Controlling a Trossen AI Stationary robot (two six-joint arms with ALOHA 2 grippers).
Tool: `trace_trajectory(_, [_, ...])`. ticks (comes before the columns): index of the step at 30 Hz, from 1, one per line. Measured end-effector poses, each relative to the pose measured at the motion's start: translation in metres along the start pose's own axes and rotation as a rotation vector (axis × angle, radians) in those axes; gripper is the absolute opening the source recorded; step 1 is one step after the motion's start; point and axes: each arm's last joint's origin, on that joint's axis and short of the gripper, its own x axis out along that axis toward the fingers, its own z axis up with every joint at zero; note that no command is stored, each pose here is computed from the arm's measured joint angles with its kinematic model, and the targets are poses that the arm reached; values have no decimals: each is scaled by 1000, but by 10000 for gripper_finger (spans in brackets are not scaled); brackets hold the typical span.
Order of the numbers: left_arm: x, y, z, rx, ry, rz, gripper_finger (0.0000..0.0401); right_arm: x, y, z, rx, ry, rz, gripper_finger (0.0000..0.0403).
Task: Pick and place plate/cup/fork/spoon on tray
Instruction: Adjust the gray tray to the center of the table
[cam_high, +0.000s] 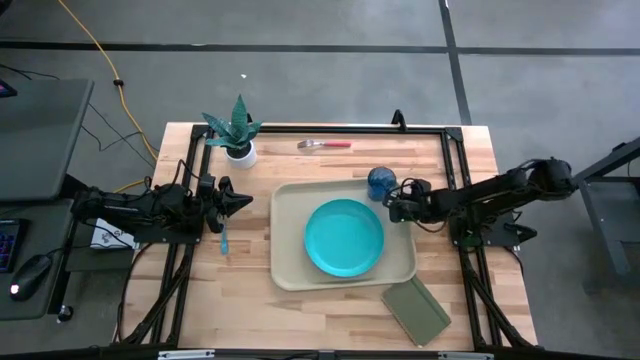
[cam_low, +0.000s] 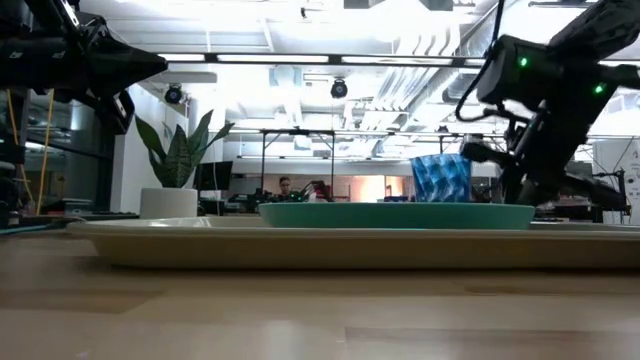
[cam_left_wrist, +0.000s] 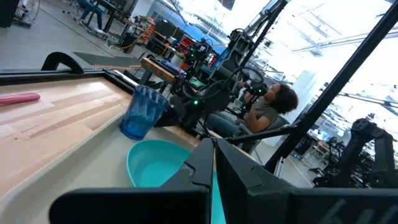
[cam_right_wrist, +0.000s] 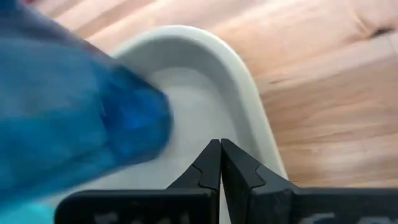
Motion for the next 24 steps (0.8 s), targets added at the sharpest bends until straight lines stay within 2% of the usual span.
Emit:
trace_trajectory(5, [0, 0, 0, 0, 0, 0, 1, -25, 0, 4, -97, 46, 113, 0])
trace_trajectory(8, [0, 0, 0, 0, 0, 0, 1, -41, 1, 3, -169, 126, 211, 0])
trace_trajectory(12, [0, 0, 0, 0, 0, 0, 1, -58, 0, -7, -289, 380, 306, 0])
trace_trajectory(15, [0, 0, 0, 0, 0, 0, 1, -70, 4, -24, -349, 608, 405, 0])
trace_trajectory(19, [0, 0, 0, 0, 0, 0, 1, -88, 16, -51, -373, 769, 580, 0])
trace_trajectory(21, [0, 0, 0, 0, 1, 0, 1, -99, 27, -66, -419, 804, 582, 0])
trace_trajectory(24, [0, 0, 0, 0, 1, 1, 1, -113, 47, -92, -561, 842, 545, 0])
